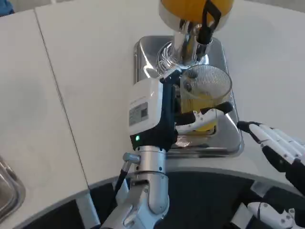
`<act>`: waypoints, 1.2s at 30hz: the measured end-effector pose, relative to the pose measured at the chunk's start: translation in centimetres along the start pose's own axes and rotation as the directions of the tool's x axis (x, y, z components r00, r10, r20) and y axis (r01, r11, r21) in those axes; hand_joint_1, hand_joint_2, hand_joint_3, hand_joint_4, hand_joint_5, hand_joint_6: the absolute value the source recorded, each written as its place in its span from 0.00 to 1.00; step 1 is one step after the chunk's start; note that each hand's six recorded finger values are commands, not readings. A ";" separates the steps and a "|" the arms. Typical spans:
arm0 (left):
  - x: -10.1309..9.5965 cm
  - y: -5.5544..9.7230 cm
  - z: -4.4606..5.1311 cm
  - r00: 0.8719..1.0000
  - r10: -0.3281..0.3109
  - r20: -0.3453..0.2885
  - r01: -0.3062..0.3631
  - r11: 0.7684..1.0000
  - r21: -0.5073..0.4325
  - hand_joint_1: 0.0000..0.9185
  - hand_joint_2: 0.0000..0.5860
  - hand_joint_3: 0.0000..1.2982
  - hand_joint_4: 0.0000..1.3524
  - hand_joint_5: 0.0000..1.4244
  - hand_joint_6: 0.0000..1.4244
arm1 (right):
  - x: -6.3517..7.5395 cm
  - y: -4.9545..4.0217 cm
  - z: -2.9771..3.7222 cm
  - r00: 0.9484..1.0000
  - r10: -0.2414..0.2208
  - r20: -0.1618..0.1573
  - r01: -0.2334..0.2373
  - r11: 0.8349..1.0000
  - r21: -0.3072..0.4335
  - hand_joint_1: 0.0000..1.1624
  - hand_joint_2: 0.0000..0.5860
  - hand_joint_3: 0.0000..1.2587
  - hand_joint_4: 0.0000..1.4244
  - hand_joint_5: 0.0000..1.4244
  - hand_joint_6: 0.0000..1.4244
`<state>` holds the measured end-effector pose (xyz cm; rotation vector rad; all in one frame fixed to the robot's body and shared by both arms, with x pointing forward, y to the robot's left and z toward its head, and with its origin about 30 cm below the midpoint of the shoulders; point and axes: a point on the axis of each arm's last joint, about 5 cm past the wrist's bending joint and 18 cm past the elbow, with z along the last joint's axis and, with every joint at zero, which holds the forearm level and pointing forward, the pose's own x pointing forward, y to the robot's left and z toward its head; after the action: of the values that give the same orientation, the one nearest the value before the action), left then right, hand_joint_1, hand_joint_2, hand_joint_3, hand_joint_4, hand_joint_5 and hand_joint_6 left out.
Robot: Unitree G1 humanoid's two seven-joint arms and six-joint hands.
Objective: Grasp the cup under the faucet to collect the drink, then remove the cup.
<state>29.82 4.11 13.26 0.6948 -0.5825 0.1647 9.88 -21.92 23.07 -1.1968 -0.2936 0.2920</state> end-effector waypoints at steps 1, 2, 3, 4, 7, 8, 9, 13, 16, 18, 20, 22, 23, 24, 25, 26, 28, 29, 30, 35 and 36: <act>0.0 0.1 -0.03 1.000 0.007 -0.009 -0.007 1.000 -0.007 0.68 0.04 0.88 0.90 1.00 1.00 | 0.0 0.00 -0.01 1.000 0.000 -0.002 0.000 1.000 0.001 0.24 0.72 0.00 0.00 0.02 0.04; 0.1 0.1 -0.07 1.000 0.012 -0.014 -0.012 1.000 -0.010 0.68 0.03 0.88 0.89 1.00 1.00 | 0.0 0.00 -0.01 1.000 -0.001 -0.003 0.001 1.000 0.002 0.24 0.72 0.00 0.00 0.02 0.04; 0.1 0.2 -0.10 1.000 0.018 -0.019 -0.018 1.000 -0.013 0.69 0.02 0.88 0.88 1.00 1.00 | 0.1 0.00 -0.01 1.000 -0.001 -0.003 0.001 1.000 0.002 0.25 0.72 0.00 0.00 0.02 0.04; 0.2 0.3 -0.10 1.000 0.024 -0.020 -0.025 1.000 -0.016 0.71 0.00 0.88 0.83 1.00 1.00 | 0.1 -0.01 0.00 1.000 -0.002 -0.001 0.002 1.000 0.003 0.25 0.72 0.00 0.00 0.02 0.04; 0.4 0.5 -0.07 0.999 0.039 -0.017 -0.039 0.999 -0.020 0.75 0.00 0.88 0.79 1.00 1.00 | 0.3 0.05 0.08 1.000 0.001 0.009 -0.001 1.000 0.009 0.25 0.72 0.00 0.00 0.02 0.04; 0.5 0.6 -0.02 0.999 0.044 -0.012 -0.045 0.999 -0.022 0.76 0.00 0.88 0.78 1.00 1.00 | 0.3 0.08 0.11 1.000 0.003 0.012 -0.003 1.000 0.011 0.25 0.72 0.00 0.00 0.02 0.04; 0.5 0.7 0.03 0.999 0.050 -0.008 -0.050 0.998 -0.024 0.77 0.00 0.89 0.78 1.00 1.00 | 0.4 0.08 0.12 1.000 0.002 0.013 -0.002 1.000 0.012 0.25 0.72 0.00 0.00 0.02 0.04; 0.7 1.3 -0.08 0.997 0.072 0.007 -0.072 0.997 -0.024 0.81 0.00 0.88 0.76 1.00 1.00 | 0.6 0.13 0.20 1.000 0.001 0.021 -0.002 1.000 0.016 0.25 0.72 0.00 0.00 0.02 0.05; 0.6 1.9 -0.58 0.997 0.081 0.018 -0.081 0.997 -0.007 0.82 0.00 0.88 0.76 1.00 1.00 | 0.7 0.17 0.23 1.000 0.003 0.023 -0.003 1.000 0.016 0.25 0.72 0.00 0.00 0.02 0.05; 0.5 2.5 -1.10 0.996 0.084 0.025 -0.085 0.996 0.014 0.83 0.00 0.88 0.76 1.00 1.00 | 0.8 0.26 0.28 1.000 0.007 0.028 -0.007 1.000 0.020 0.26 0.72 0.00 0.00 0.02 0.05; 0.4 2.9 -1.49 0.996 0.087 0.029 -0.088 0.996 0.029 0.84 0.00 0.89 0.75 1.00 1.00 | 0.8 0.29 0.30 0.999 0.008 0.032 -0.009 1.000 0.021 0.26 0.74 0.00 0.00 0.02 0.05; 0.2 3.7 -2.23 0.995 0.089 0.039 -0.091 0.994 0.058 0.84 0.00 0.89 0.75 1.00 1.00 | 0.9 0.34 0.34 0.999 0.011 0.035 -0.012 1.000 0.024 0.26 0.74 0.00 0.00 0.03 0.05; 0.1 3.9 -2.56 0.995 0.087 0.040 -0.090 0.993 0.073 0.84 0.00 0.89 0.75 1.00 1.00 | 0.9 0.37 0.34 0.999 0.012 0.036 -0.013 1.000 0.025 0.26 0.74 0.00 0.00 0.03 0.05; 0.0 4.2 -2.93 0.995 0.085 0.046 -0.089 0.992 0.093 0.85 0.00 0.89 0.75 1.00 1.00 | 0.9 0.41 0.36 0.999 0.014 0.038 -0.015 1.000 0.026 0.26 0.74 0.00 0.00 0.03 0.05; -0.2 4.5 -3.26 0.995 0.082 0.052 -0.088 0.990 0.112 0.85 0.00 0.89 0.75 1.00 1.00 | 0.9 0.44 0.38 0.999 0.016 0.039 -0.017 0.999 0.027 0.26 0.74 0.00 0.00 0.03 0.05; -0.3 4.8 -3.56 0.995 0.080 0.055 -0.087 0.988 0.127 0.86 0.00 0.89 0.75 1.00 1.00 | 1.0 0.48 0.40 0.999 0.017 0.042 -0.019 0.999 0.029 0.26 0.74 0.00 0.00 0.03 0.05; -0.6 5.4 -4.17 0.995 0.077 0.060 -0.086 0.984 0.155 0.86 0.00 0.88 0.75 0.99 1.00 | 1.1 0.57 0.47 0.998 0.020 0.051 -0.022 0.999 0.032 0.27 0.74 0.00 0.00 0.03 0.05; -0.7 5.7 -4.37 0.995 0.078 0.061 -0.087 0.983 0.164 0.86 0.00 0.88 0.75 0.99 1.00 | 1.2 0.61 0.50 0.998 0.021 0.055 -0.023 0.999 0.034 0.27 0.74 0.00 0.00 0.03 0.05; -0.8 6.0 -4.57 0.995 0.080 0.063 -0.089 0.981 0.172 0.86 0.00 0.88 0.75 0.99 1.00 | 1.2 0.64 0.53 0.998 0.022 0.059 -0.024 0.999 0.035 0.27 0.74 0.00 0.00 0.03 0.05; -1.5 7.4 -5.42 0.993 0.086 0.075 -0.099 0.976 0.196 0.87 0.00 0.88 0.75 0.99 1.00 | 1.5 0.67 0.54 0.998 0.020 0.064 -0.022 0.999 0.027 0.27 0.74 0.00 0.00 0.03 0.05; -1.6 7.7 -5.56 0.994 0.083 0.076 -0.097 0.975 0.202 0.87 0.00 0.88 0.75 0.99 1.00 | 1.5 0.66 0.55 0.998 0.019 0.064 -0.021 1.000 0.024 0.27 0.74 0.00 0.00 0.03 0.05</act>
<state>28.48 13.61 13.21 0.8769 -0.6685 0.2902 11.02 -20.67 22.73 -1.1685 -0.3331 0.3505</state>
